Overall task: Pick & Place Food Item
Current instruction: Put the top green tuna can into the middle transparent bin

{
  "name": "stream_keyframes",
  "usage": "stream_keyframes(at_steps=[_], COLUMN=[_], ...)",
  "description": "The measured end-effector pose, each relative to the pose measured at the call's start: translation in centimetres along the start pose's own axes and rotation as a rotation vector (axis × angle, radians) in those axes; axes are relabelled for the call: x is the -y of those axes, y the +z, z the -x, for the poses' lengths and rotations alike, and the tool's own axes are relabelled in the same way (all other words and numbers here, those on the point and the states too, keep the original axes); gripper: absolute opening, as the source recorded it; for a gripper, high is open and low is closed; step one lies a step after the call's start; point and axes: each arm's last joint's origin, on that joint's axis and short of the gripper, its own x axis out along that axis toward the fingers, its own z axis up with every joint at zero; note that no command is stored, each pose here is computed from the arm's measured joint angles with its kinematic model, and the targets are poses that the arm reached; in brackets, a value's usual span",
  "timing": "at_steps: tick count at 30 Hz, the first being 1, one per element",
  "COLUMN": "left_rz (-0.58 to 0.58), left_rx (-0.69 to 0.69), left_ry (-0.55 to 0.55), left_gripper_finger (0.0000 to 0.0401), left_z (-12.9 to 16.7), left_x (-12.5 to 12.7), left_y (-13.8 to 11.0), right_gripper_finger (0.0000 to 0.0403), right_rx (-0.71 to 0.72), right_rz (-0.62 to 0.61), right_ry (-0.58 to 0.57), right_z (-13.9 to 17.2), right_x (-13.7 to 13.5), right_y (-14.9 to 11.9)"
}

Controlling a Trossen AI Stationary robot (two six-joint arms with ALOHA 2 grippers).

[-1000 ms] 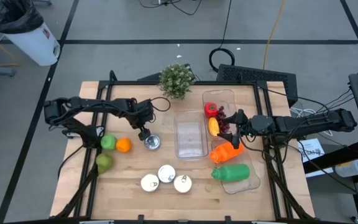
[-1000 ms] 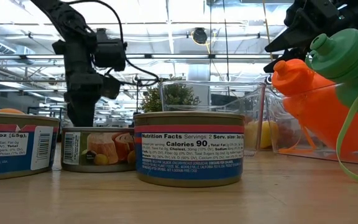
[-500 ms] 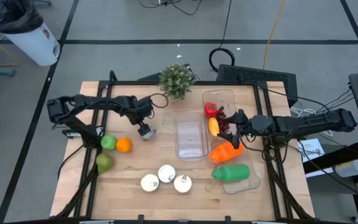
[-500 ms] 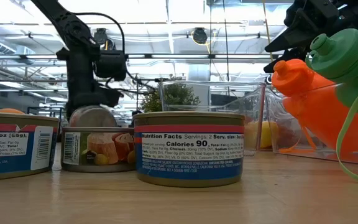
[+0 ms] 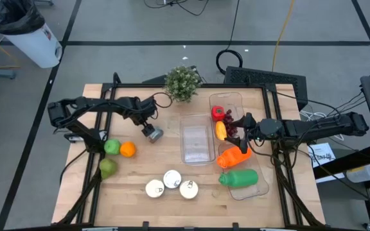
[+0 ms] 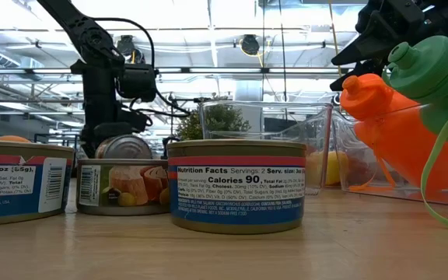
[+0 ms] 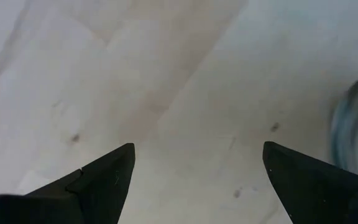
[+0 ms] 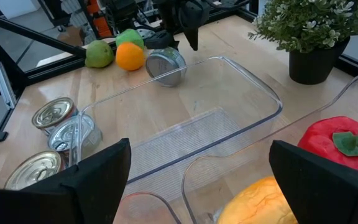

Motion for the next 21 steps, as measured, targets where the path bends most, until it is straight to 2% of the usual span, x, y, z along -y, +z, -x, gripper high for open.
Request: stream_keyframes(at_steps=[5, 11, 13, 18, 21], left_rz=[0.037, 0.066, 0.076, 0.112, 0.123], left_rx=[0.023, 0.027, 0.040, 0.145, 0.227], left_ry=[0.066, 0.091, 0.136, 0.257, 0.219], left_gripper_finger=[0.0360, 0.0360, 0.0360, 0.0360, 0.0360], left_z=[0.1, 0.4, 0.8, 3.3, 5.2], left_x=[-0.7, -1.6, -2.0, -2.8, -2.8], left_y=[0.2, 0.2, 0.1, -0.4, -0.9], right_gripper_finger=[0.0361, 0.0361, 0.0361, 0.0361, 0.0361], right_rx=[0.000, 0.000, 0.000, 0.000, 0.000], right_rz=[0.000, 0.000, 0.000, 0.000, 0.000], right_ry=[0.000, 0.000, 0.000, 0.000, 0.000], right_z=[0.0, 0.0, 0.0, 0.0, 0.0], right_x=[0.0, 0.0, 0.0, 0.0, 0.0], right_y=[0.0, 0.0, 0.0, 0.0, 0.0])
